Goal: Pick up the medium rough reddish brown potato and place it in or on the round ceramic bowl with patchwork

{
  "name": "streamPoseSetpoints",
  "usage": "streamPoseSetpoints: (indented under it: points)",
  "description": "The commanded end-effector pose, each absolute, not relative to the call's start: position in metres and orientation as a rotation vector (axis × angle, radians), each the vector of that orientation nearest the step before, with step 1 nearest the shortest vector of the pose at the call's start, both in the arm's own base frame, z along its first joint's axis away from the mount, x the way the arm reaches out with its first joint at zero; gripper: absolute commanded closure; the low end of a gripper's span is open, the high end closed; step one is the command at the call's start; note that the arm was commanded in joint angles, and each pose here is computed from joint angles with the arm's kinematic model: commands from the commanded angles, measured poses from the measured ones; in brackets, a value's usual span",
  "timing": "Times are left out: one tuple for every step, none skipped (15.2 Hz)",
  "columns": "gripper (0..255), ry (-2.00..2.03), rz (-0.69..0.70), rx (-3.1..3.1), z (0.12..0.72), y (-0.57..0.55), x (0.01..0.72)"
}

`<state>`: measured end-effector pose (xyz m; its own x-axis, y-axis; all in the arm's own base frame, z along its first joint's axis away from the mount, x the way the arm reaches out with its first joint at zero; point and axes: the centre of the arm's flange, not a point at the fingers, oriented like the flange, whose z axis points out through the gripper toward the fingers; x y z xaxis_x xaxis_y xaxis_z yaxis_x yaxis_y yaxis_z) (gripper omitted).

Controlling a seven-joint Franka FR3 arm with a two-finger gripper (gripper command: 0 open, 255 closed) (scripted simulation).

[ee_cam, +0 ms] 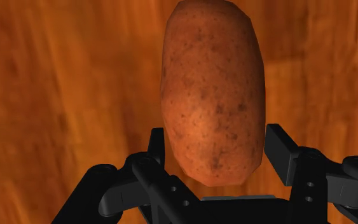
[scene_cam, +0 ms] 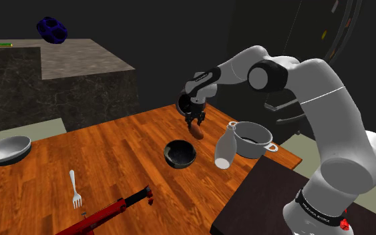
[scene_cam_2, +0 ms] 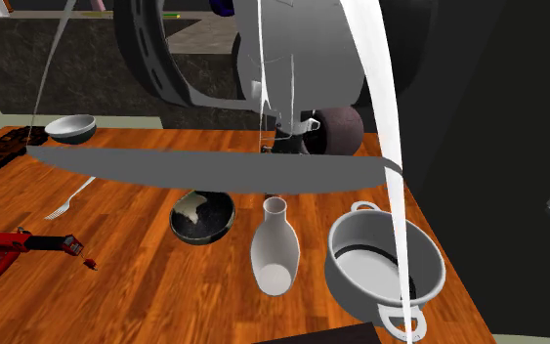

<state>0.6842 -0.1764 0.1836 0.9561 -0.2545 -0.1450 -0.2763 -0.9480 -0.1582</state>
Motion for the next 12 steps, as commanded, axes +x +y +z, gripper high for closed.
streamPoseSetpoints:
  points:
    - [255,0.401,0.183,-2.931,0.193,-0.176,0.684]
    - [255,0.401,0.183,-2.931,0.199,-0.176,0.684]
    - [255,0.401,0.183,-2.931,0.204,-0.176,0.684]
    - [255,0.401,0.183,-2.931,0.209,-0.176,0.684]
    - [255,0.401,0.183,-2.931,0.215,-0.176,0.684]
    - [255,0.401,0.183,-2.931,0.22,-0.176,0.684]
    - [255,0.401,0.183,-2.931,0.225,-0.176,0.684]
    - [255,0.401,0.183,-2.931,0.23,-0.176,0.684]
    - [255,0.401,0.183,-2.931,0.236,-0.176,0.684]
    - [255,0.401,0.183,-2.931,0.241,-0.176,0.684]
    - [255,0.401,0.183,-2.931,0.246,-0.176,0.684]
    - [255,0.401,0.183,-2.931,0.252,-0.176,0.684]
